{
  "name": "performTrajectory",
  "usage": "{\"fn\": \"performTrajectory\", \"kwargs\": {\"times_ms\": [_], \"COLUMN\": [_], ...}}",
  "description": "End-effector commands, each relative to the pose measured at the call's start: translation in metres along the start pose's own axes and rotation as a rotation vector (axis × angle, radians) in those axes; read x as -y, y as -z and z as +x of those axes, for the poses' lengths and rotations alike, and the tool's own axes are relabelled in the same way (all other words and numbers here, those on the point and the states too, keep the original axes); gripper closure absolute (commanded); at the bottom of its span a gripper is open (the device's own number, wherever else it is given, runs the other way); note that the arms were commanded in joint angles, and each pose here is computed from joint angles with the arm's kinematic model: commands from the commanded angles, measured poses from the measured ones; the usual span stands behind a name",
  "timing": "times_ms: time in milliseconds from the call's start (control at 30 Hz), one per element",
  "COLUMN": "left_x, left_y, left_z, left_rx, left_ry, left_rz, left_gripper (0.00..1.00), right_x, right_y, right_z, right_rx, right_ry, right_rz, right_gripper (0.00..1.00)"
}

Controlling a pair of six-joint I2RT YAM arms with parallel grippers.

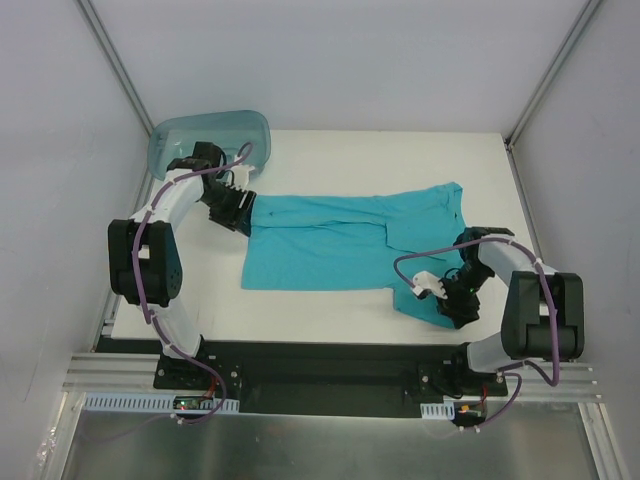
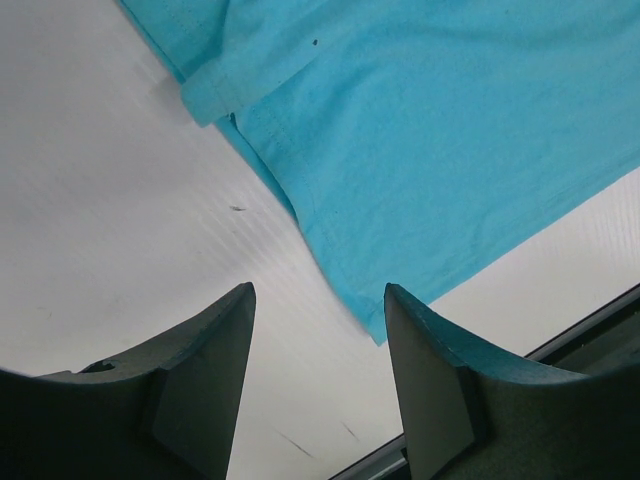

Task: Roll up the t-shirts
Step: Fold the T-shirt at the center of the board.

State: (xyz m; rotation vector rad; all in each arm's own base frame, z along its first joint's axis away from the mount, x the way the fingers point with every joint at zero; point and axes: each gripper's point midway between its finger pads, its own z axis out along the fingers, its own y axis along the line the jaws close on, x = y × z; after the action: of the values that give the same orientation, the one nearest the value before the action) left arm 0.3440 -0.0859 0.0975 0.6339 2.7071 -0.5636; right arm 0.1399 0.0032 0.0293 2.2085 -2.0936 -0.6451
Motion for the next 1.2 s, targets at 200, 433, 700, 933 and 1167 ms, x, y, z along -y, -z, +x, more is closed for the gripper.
{"fn": "performTrajectory", "kwargs": {"times_ms": [200, 433, 700, 933, 1167], "left_x": [-0.002, -0.009, -0.015, -0.023, -0.028], "left_y": [0.012, 0.013, 0.011, 0.007, 0.006], "left_z": [0.007, 0.006, 0.002, 0.01, 0.04], "left_rx": [0.003, 0.001, -0.006, -0.033, -0.069], "left_ry": [-0.012, -0.012, -0.016, 0.001, 0.161], "left_rz": [-0.027, -0.047, -0.064, -0.083, -0.084], "left_gripper": [0.46, 0.45, 0.45, 0.45, 0.43], "right_x": [0.028, 0.021, 0.006, 0.019, 0.029], "right_y": [-0.014, -0.005, -0.015, -0.047, -0.031], "right_z": [-0.006, -0.016, -0.011, -0.005, -0.017], "right_rx": [-0.012, 0.04, 0.044, -0.032, 0.015], "right_ry": [0.858, 0.854, 0.929, 0.969, 0.836], "right_rz": [-0.02, 0.014, -0.029, 0.109, 0.217], "right_gripper": [0.48, 0.47, 0.45, 0.49, 0.93]}}
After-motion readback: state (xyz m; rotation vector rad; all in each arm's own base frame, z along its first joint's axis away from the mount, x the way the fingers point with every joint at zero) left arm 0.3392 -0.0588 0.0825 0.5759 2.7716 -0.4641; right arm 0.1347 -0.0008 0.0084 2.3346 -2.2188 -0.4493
